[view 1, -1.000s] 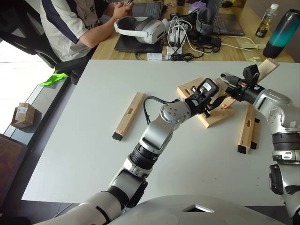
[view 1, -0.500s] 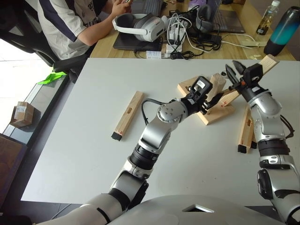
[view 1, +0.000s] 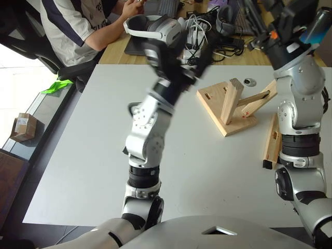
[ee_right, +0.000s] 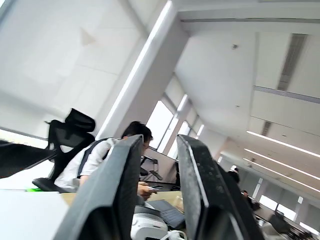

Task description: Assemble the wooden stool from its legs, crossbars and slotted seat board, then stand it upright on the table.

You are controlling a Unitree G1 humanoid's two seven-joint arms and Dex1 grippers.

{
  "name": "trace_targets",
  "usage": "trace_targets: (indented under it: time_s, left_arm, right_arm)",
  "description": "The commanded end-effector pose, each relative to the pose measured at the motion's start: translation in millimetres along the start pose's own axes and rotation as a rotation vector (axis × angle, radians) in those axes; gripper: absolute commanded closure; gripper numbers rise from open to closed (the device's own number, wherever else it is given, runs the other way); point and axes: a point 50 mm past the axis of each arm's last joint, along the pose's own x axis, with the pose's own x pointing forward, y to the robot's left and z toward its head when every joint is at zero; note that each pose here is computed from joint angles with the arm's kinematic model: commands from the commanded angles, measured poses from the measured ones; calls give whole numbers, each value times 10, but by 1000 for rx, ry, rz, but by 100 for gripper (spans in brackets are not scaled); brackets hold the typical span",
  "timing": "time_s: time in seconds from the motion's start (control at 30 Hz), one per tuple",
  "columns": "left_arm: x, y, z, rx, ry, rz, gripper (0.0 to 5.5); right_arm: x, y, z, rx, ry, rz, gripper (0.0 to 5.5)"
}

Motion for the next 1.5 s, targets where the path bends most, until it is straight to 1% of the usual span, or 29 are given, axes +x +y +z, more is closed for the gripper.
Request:
trace_targets:
  time_s: [0.03,0.1,0.17,0.23,0.27,0.33,0.4,0.5,0.63,0.73,0.83,0.93,1.03,1.07,1.13,1.2,1.3,1.37,1.43,1.5]
  left_arm:
    - [-130,722,86,55,-65,467,180]
    - [-202,850,5,65,-45,560,180]
    - [-257,890,-100,67,-12,585,180]
    - [-310,903,-222,70,30,585,180]
    - [-335,910,-268,62,44,589,180]
    - [-336,911,-316,40,60,580,180]
    - [-331,921,-353,13,74,571,180]
    - [-335,942,-386,-6,91,562,180]
    - [-341,967,-408,-8,103,558,180]
    - [-337,970,-424,-11,112,551,180]
    - [-346,971,-432,-10,117,551,180]
    - [-350,960,-438,-9,122,549,180]
    - [-336,933,-448,-11,125,542,180]
    - [-329,922,-451,-12,126,540,180]
    - [-319,907,-453,-14,124,539,180]
    - [-313,898,-452,-13,123,539,180]
    - [-299,885,-458,-13,126,536,180]
    - [-287,880,-460,-10,128,534,180]
    - [-282,878,-460,-8,131,533,180]
    - [-281,878,-459,-7,135,533,180]
  right_arm:
    - [127,712,-211,174,192,209,427]
    - [134,944,-377,246,307,188,427]
    - [108,1134,-512,272,401,158,427]
    - [33,1156,-658,224,493,69,427]
    - [-22,1055,-735,182,536,-8,427]
    - [-193,744,-863,89,613,-195,427]
    - [-397,526,-913,6,654,-313,427]
    - [-682,358,-953,-10,718,-437,427]
    - [-943,126,-963,-2,770,-616,427]
    - [-1204,-179,-885,-77,756,-848,427]
    - [-1395,-383,-878,-139,771,-990,427]
    - [-1674,-593,-986,-94,850,-1189,427]
    - [-1812,-839,-1086,-79,880,-1327,427]
    - [-1795,-919,-1168,-33,905,-1332,427]
    - [-1578,-986,-1387,115,972,-1215,427]
    - [-1241,-886,-1570,273,1032,-964,427]
    - [-830,-622,-1682,378,1050,-594,427]
    - [-514,-403,-1681,439,988,-358,427]
    - [-237,-241,-1613,473,898,-168,427]
    - [-33,-166,-1513,474,803,-49,427]
